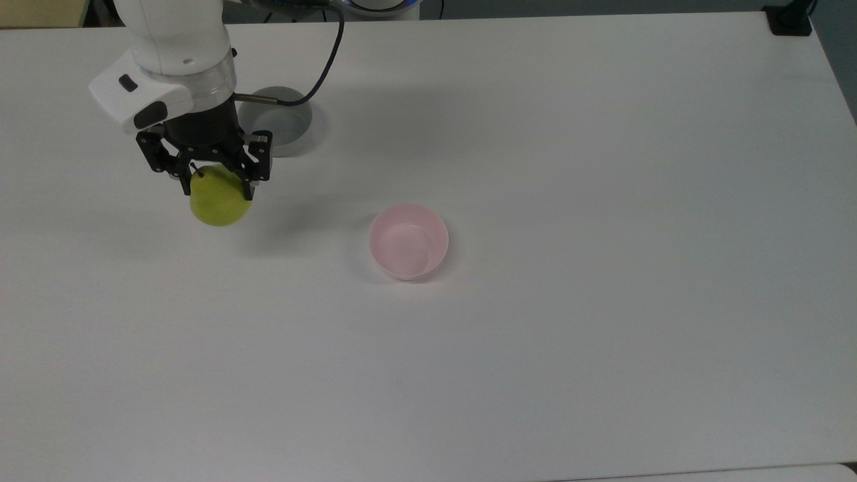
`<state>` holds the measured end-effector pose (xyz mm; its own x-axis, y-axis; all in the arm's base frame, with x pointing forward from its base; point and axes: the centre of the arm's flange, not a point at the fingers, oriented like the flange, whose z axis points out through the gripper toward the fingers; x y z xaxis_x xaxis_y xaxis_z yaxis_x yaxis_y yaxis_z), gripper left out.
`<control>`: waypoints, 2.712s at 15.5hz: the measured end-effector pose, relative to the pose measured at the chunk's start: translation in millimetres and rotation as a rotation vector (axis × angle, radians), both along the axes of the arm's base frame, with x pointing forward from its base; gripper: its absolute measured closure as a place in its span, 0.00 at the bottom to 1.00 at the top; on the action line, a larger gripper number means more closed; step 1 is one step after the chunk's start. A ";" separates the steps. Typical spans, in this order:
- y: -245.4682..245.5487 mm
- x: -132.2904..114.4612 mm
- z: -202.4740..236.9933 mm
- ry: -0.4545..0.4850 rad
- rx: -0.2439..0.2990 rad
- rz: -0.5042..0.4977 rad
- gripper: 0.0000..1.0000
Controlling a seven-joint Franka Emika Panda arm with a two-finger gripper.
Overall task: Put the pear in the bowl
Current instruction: 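Carry the held pear over to the pink bowl, then lower the pear into the pink bowl and open the gripper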
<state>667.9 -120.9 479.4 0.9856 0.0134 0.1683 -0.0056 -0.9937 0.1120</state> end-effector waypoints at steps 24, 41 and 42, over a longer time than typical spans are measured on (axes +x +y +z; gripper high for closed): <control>207.2 -6.5 -33.6 0.040 0.049 0.092 0.28; 217.7 2.8 -124.7 0.017 0.053 0.111 0.28; 218.6 3.1 -125.8 0.015 0.054 0.106 0.27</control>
